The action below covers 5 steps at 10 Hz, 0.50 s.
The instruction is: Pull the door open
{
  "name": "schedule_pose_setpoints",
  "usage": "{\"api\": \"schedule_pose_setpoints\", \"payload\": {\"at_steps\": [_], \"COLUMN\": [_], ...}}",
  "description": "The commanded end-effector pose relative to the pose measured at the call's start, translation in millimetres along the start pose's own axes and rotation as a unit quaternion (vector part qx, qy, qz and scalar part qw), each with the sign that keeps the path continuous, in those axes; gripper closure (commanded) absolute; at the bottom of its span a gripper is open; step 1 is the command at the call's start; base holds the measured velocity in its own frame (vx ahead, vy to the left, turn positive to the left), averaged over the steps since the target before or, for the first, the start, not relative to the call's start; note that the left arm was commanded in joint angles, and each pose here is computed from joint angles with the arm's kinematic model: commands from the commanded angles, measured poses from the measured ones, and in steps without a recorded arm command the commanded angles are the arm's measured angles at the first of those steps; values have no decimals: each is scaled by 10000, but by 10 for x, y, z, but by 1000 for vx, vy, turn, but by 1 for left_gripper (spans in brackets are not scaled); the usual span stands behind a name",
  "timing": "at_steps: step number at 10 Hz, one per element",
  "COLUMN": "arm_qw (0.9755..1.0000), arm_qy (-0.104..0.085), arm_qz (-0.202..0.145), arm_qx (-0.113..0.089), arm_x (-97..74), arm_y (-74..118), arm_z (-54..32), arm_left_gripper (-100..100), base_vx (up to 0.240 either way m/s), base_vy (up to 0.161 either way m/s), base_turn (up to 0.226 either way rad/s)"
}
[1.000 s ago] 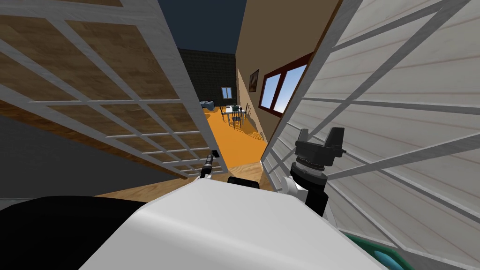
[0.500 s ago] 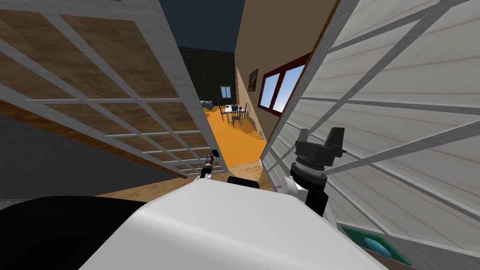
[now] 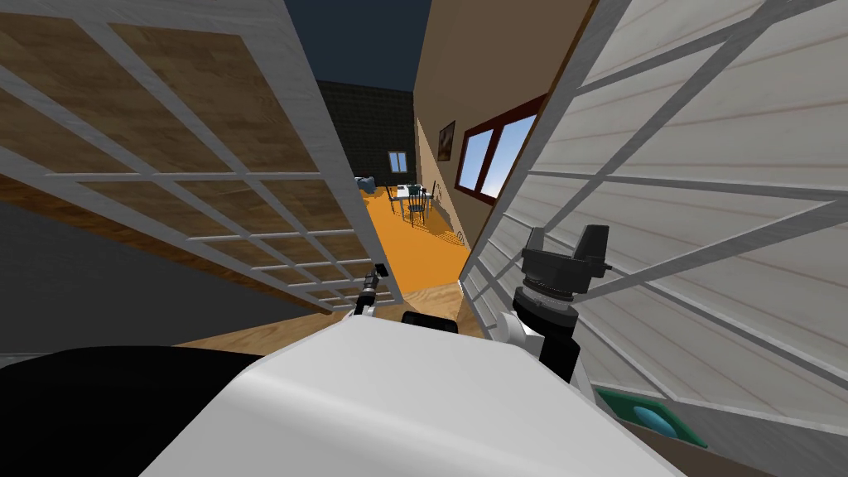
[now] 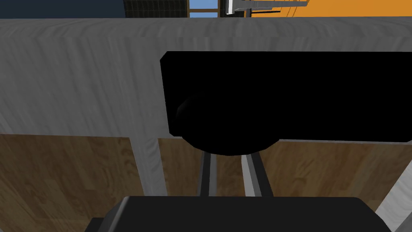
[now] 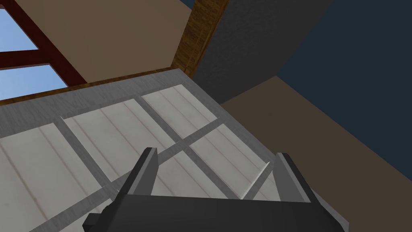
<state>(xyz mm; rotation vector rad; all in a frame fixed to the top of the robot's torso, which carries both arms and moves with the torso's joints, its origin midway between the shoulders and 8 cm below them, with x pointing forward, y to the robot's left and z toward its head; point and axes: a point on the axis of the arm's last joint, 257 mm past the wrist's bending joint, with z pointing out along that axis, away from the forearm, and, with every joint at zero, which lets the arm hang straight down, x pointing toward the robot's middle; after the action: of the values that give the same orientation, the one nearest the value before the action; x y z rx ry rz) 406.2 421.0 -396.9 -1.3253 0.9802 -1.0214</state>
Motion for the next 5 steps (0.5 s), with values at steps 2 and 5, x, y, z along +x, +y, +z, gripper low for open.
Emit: {"api": "schedule_pose_setpoints", "payload": {"at_steps": [2,5], "arm_qw": [9988,9986], "arm_qy": [137,137], "arm_qz": [-475,-519], "arm_qx": [17,16], "arm_x": [202,202], "arm_y": [6,6], "arm_z": [-4,-4], "arm_left_gripper": [100,100], "base_vx": [-36,-18], "base_vy": [7,3], "base_turn": [-37,-1]}}
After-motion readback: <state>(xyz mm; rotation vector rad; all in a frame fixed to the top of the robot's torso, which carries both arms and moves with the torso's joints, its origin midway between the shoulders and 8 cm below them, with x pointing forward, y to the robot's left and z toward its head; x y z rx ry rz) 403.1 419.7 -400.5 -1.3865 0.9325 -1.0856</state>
